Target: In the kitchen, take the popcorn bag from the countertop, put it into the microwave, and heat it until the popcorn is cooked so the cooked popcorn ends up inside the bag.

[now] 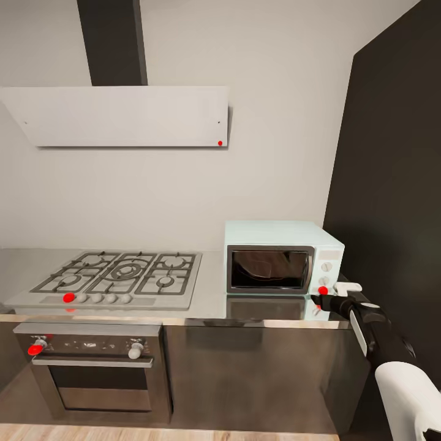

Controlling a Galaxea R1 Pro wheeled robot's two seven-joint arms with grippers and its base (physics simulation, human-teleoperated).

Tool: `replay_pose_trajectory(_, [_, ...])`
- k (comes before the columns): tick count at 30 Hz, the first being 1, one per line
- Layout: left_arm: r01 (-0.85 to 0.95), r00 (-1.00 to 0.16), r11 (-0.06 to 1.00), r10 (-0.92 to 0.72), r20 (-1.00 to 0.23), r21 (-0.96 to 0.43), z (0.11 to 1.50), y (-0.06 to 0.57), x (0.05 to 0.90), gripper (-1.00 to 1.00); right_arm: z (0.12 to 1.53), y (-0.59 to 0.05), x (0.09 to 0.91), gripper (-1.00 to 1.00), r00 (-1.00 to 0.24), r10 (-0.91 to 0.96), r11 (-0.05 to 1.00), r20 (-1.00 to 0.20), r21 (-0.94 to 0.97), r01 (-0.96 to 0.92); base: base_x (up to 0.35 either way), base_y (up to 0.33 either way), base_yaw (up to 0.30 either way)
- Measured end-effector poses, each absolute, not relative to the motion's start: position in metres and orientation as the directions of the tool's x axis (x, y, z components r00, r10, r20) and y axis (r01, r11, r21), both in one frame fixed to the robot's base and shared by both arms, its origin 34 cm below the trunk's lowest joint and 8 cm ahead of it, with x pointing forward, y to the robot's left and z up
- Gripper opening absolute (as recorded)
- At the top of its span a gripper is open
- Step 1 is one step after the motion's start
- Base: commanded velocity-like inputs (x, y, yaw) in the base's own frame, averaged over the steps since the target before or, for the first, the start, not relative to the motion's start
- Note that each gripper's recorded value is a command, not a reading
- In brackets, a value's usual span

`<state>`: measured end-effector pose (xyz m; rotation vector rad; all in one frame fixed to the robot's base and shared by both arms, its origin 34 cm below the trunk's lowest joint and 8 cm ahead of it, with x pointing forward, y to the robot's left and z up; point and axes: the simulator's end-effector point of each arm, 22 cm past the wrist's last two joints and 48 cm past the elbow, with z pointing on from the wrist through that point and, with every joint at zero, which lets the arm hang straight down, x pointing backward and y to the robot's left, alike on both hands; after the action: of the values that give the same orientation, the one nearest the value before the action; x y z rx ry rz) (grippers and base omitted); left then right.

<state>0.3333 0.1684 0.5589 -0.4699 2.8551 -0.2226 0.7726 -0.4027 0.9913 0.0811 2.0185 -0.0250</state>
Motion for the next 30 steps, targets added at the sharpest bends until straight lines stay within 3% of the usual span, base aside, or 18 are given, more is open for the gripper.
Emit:
replay_pose_trajectory(10, [-0.296,-0.92,0.937,-0.332,-0.209,-0.187,0.5589,0.1683,0.3332,1.0,0.9862,-0.4044,0.7714,1.0,-0.442,0.05,0.997,-0.896,0.017,0.078,0.0,-0.227,0.0])
replay_pose_trajectory(26, [-0.296,-0.92,0.937,-0.332,-0.209,-0.186,0.5589,0.169,0.3333,1.0,0.9862,-0.4047,0.7714,1.0,-0.441,0.047,0.997,-0.896,0.014,0.078,0.0,-0.01,0.0])
replay_pose_trajectory(27, [-0.296,-0.92,0.937,-0.332,-0.209,-0.186,0.5588,0.1688,0.3331,1.0,0.9862,-0.4049,0.7714,-1.0,-0.441,0.047,0.997,-0.896,0.014,0.079,0.0,0.0,0.0])
replay_pose_trajectory(30, [-0.296,-0.92,0.937,-0.332,-0.209,-0.186,0.5589,0.1687,0.3333,1.0,0.9865,-0.4051,0.7715,-1.0,-0.441,0.047,0.997,-0.896,0.013,0.08,0.0,0.0,0.0])
